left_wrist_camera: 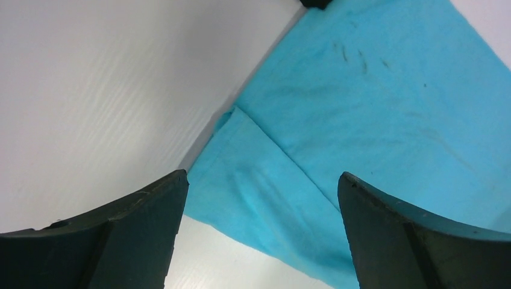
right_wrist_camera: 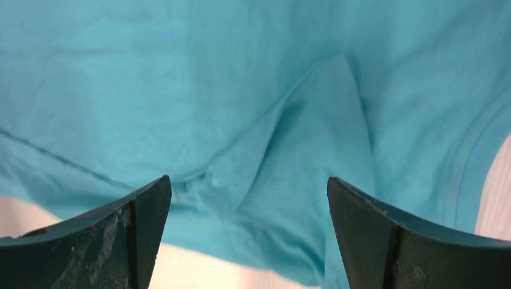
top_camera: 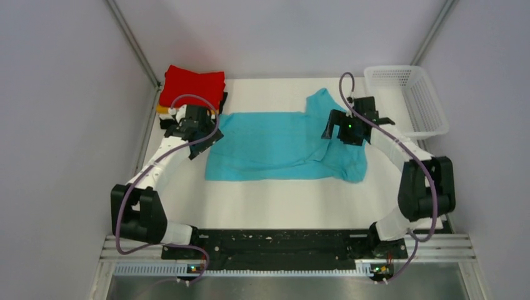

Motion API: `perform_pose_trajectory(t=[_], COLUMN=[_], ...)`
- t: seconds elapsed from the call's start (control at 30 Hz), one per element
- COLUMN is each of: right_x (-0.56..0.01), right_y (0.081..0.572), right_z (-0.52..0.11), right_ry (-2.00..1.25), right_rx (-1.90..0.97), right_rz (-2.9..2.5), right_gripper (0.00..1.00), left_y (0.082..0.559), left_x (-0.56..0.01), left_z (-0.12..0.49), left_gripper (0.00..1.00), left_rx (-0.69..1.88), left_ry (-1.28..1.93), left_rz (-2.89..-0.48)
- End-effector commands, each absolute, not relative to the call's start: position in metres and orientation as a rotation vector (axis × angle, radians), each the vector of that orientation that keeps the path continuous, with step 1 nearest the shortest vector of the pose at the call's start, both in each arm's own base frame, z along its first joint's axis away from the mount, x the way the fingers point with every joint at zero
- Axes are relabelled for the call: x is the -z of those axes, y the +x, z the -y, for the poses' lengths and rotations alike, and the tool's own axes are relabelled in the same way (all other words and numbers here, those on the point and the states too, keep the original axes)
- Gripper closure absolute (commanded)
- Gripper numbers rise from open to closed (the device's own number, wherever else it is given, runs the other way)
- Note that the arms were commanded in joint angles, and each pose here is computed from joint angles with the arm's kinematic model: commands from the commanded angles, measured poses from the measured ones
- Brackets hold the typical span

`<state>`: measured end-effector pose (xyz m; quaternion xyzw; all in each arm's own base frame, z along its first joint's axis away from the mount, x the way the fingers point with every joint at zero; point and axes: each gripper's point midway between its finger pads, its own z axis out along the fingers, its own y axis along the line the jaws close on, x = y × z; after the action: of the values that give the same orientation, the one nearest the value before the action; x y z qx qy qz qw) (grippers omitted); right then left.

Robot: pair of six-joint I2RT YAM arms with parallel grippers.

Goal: Fold and stack the t-shirts
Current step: Fold the flattened tshirt in 1/3 of the way

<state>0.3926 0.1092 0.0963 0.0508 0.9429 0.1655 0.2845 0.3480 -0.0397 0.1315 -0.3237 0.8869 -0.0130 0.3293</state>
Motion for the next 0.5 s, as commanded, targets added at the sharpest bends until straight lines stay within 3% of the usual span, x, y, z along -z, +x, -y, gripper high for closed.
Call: perform_pose_trajectory(t=[0.0, 0.17, 0.47], right_x=[-0.109, -0.094, -0.08], right_y=[0.354, 0.342, 0.393], right_z=[-0.135, -0.156, -0.193], right_ry=[0.128, 0.111, 0.097], right_rx=[-0.62, -0.659, -0.705], right_rz=[-2.444, -2.463, -2.47], right_gripper=[0.01, 0.01, 0.01], left_y=[0.333, 0.319, 0.295], left_x=[-0.121, -0.113, -0.109], left_z=[0.064, 0.07, 0.056], left_gripper=[0.01, 0.01, 0.01], left_rx=[0.181, 0.222, 0.15], left_ry=[-0.747, -0.714, -0.736], left_rz=[-2.393, -2.415, -2.415])
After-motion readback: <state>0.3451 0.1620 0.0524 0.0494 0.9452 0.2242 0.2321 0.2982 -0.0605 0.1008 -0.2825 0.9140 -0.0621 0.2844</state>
